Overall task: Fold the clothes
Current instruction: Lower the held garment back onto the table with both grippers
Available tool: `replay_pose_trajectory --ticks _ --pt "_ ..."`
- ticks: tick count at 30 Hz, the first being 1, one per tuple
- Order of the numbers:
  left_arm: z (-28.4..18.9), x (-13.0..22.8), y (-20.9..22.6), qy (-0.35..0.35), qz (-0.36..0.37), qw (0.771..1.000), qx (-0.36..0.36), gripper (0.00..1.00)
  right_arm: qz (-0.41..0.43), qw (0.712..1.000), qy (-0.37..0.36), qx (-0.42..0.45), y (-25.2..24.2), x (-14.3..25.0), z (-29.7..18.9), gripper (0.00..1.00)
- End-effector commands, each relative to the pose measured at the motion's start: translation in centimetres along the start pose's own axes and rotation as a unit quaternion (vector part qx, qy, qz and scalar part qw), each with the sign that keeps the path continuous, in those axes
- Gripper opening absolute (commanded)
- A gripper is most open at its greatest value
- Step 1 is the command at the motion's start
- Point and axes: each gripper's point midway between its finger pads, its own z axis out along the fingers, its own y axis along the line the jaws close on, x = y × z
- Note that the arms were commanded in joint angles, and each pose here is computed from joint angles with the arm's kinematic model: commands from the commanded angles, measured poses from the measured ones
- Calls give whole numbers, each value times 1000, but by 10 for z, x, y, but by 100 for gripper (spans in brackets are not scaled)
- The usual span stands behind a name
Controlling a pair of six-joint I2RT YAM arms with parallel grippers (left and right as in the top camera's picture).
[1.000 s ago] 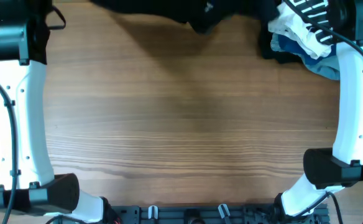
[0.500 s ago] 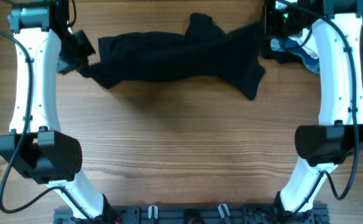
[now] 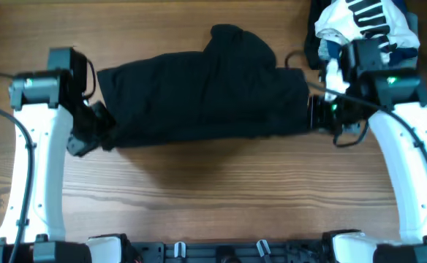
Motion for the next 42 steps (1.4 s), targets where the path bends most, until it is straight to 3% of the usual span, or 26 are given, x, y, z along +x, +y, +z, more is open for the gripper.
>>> replay_pose_trajectory --ticks 1,5,12,19,28,32,35,42 --pt "54 40 21 54 -69 996 -25 4 57 998 30 14 -15 38 23 4" --pt "116 69 25 101 -99 990 -17 4 65 997 45 8 -18 47 45 4" --pt "120 48 22 53 -117 992 -12 4 20 999 -32 -23 -5 -7 61 4" --pt "115 30 10 12 -113 993 21 4 14 999 -5 -28 -6 -34 115 4" --pt "86 -9 8 -89 -88 992 28 4 -4 997 -68 -45 2 -66 114 4" --pt "83 -26 3 -124 -90 987 38 11 -14 996 -80 -45 3 -71 113 4" --pt "84 -36 -4 -137 -91 985 48 17 -18 995 -86 -46 4 -75 113 4" --pt "107 -42 -8 -118 -90 988 32 16 -26 992 -114 -53 8 -89 111 5"
